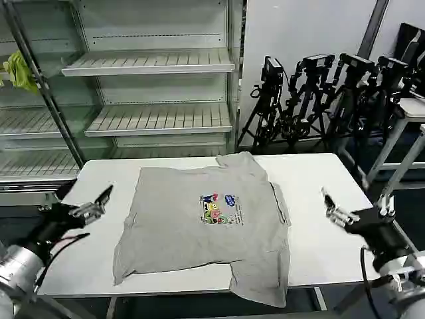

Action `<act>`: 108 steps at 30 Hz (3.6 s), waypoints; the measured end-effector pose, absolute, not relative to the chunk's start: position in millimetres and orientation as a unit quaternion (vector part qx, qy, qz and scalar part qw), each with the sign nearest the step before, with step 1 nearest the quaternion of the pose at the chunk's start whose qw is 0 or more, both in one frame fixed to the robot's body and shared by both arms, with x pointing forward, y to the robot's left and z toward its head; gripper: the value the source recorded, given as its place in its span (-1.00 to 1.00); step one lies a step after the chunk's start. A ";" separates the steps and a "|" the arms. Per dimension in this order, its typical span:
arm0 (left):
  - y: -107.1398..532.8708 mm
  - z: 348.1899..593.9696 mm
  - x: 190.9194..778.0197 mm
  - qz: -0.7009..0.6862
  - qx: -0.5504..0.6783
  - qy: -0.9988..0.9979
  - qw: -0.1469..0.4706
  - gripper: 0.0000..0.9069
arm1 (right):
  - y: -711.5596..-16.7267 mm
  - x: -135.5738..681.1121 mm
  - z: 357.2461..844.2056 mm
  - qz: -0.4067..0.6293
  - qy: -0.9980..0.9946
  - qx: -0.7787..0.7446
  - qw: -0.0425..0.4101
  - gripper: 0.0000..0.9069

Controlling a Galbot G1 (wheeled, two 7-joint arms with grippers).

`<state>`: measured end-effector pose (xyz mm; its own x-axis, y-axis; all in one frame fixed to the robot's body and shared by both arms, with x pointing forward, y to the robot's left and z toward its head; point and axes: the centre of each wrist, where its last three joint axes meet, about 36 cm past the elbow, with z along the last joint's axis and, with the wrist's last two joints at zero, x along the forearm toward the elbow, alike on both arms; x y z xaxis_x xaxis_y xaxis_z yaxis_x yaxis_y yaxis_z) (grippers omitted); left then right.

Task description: Fold and organize the clothes.

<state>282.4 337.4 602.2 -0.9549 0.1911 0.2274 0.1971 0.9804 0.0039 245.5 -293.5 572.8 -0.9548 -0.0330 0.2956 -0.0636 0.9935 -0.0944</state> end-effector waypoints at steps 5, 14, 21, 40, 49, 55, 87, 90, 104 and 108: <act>336.0 589.1 279.4 -0.005 -0.099 -0.983 0.152 1.00 | -288.5 235.7 559.2 0.034 -0.978 0.025 0.205 1.00; 332.1 571.0 277.0 0.000 -0.100 -0.976 0.193 1.00 | -274.0 220.4 539.3 0.021 -0.958 0.050 0.280 1.00; 330.1 559.7 274.8 0.000 -0.098 -0.971 0.216 1.00 | -264.5 208.7 528.1 0.022 -0.945 0.073 0.318 1.00; 323.5 539.7 257.1 -0.010 -0.094 -0.961 0.262 1.00 | -258.0 193.6 518.5 0.041 -0.936 0.094 0.337 1.00; 329.3 520.8 257.2 -0.014 -0.084 -0.954 0.289 1.00 | -253.1 191.6 516.4 0.034 -0.934 0.101 0.340 1.00; 333.3 507.0 258.3 -0.017 -0.078 -0.949 0.305 1.00 | -248.4 192.1 515.6 0.025 -0.935 0.107 0.338 1.00; 337.8 471.7 262.9 -0.027 -0.071 -0.940 0.331 0.44 | -231.0 196.4 514.2 -0.008 -0.936 0.136 0.325 1.00; 338.1 471.6 263.0 -0.027 -0.072 -0.941 0.331 0.42 | -232.8 196.2 512.3 -0.009 -0.935 0.132 0.329 1.00; 338.3 465.9 262.1 -0.028 -0.073 -0.941 0.330 0.33 | -241.8 198.8 498.1 -0.002 -0.933 0.110 0.341 1.00; 337.7 465.1 262.2 -0.029 -0.074 -0.940 0.331 0.29 | -242.5 201.7 492.9 -0.003 -0.933 0.109 0.343 1.00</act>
